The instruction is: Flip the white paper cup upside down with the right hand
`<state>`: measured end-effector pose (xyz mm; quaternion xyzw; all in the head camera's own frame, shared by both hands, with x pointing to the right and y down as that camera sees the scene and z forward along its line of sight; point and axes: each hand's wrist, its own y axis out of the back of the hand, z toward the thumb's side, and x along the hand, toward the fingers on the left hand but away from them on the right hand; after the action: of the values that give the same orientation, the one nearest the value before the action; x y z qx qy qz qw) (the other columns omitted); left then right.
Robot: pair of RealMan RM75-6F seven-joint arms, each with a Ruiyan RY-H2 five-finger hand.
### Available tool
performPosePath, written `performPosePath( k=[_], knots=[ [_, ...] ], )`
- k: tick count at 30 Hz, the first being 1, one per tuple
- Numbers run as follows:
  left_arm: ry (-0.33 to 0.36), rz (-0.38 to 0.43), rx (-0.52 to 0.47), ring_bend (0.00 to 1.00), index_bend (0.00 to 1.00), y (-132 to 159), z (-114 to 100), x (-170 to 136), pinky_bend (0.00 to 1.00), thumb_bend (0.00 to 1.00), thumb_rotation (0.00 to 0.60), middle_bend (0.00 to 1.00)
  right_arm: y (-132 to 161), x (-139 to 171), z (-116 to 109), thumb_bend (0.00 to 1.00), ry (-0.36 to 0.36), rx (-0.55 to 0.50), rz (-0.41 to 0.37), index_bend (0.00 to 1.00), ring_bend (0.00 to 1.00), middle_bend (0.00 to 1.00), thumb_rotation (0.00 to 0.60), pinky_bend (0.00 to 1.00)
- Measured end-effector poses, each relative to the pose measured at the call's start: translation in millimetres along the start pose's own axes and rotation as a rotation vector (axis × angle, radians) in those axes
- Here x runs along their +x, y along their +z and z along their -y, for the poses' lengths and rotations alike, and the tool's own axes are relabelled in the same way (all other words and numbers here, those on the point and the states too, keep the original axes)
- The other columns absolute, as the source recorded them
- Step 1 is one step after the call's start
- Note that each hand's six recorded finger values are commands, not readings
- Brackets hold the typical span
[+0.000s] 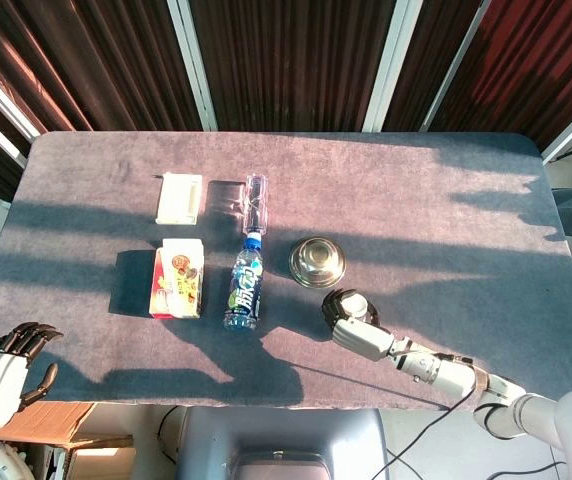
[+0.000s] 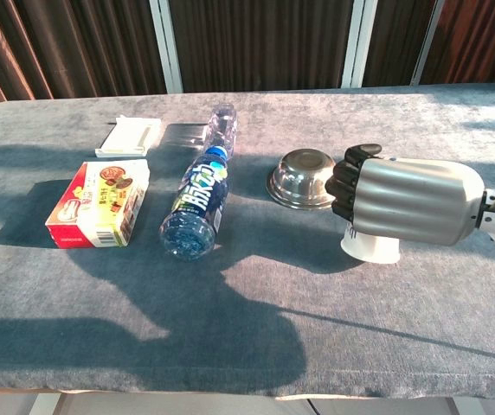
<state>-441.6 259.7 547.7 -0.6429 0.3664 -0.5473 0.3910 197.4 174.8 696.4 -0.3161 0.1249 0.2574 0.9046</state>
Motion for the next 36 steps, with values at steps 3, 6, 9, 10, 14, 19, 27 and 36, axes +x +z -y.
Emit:
performPosePath(
  k=[3, 6, 9, 10, 14, 19, 27, 36],
  knots=[
    [-0.002, 0.001, 0.0, 0.21, 0.34, 0.0, 0.2, -0.2, 0.39, 0.42, 0.6, 0.28, -2.3, 2.1, 1.3, 0.39, 0.028, -0.011, 0.038, 0.57, 0.37, 0.43, 0.6, 0.56],
    [-0.005, 0.002, 0.001, 0.21, 0.34, 0.4, 0.7, 0.0, 0.39, 0.42, 0.6, 0.28, -4.2, 4.8, 2.2, 0.39, 0.063, -0.054, 0.075, 0.48, 0.32, 0.36, 0.6, 0.53],
    [-0.007, 0.003, 0.002, 0.21, 0.34, 0.9, 1.2, 0.4, 0.39, 0.42, 0.6, 0.28, -5.4, 7.1, 2.9, 0.38, 0.092, -0.092, 0.1, 0.45, 0.3, 0.33, 0.6, 0.52],
    [-0.007, 0.004, 0.003, 0.21, 0.34, 1.0, 1.3, 0.3, 0.39, 0.42, 0.6, 0.28, -5.5, 7.9, 3.6, 0.37, 0.099, -0.098, 0.102, 0.43, 0.3, 0.33, 0.6, 0.52],
    [-0.007, 0.002, 0.003, 0.21, 0.34, 0.8, 1.4, 0.6, 0.39, 0.42, 0.6, 0.28, -5.6, 10.3, 7.0, 0.32, 0.121, -0.124, 0.108, 0.35, 0.22, 0.25, 0.6, 0.51],
    [-0.005, 0.002, 0.003, 0.21, 0.34, 0.6, 0.8, 0.1, 0.39, 0.42, 0.6, 0.28, -10.1, 14.1, 9.6, 0.25, 0.167, -0.224, 0.152, 0.21, 0.12, 0.13, 0.6, 0.49],
    [0.003, -0.003, 0.005, 0.21, 0.34, -0.5, 0.0, 0.4, 0.39, 0.42, 0.6, 0.29, -40.6, 33.7, -8.7, 0.23, 0.205, -0.593, 0.307, 0.19, 0.2, 0.14, 0.6, 0.4],
    [0.005, 0.01, 0.013, 0.21, 0.34, 3.1, 2.5, 3.4, 0.39, 0.42, 0.6, 0.29, -106.6, 139.5, -8.8, 0.24, 0.276, -1.052, 0.627, 0.25, 0.13, 0.17, 0.6, 0.22]
  ],
)
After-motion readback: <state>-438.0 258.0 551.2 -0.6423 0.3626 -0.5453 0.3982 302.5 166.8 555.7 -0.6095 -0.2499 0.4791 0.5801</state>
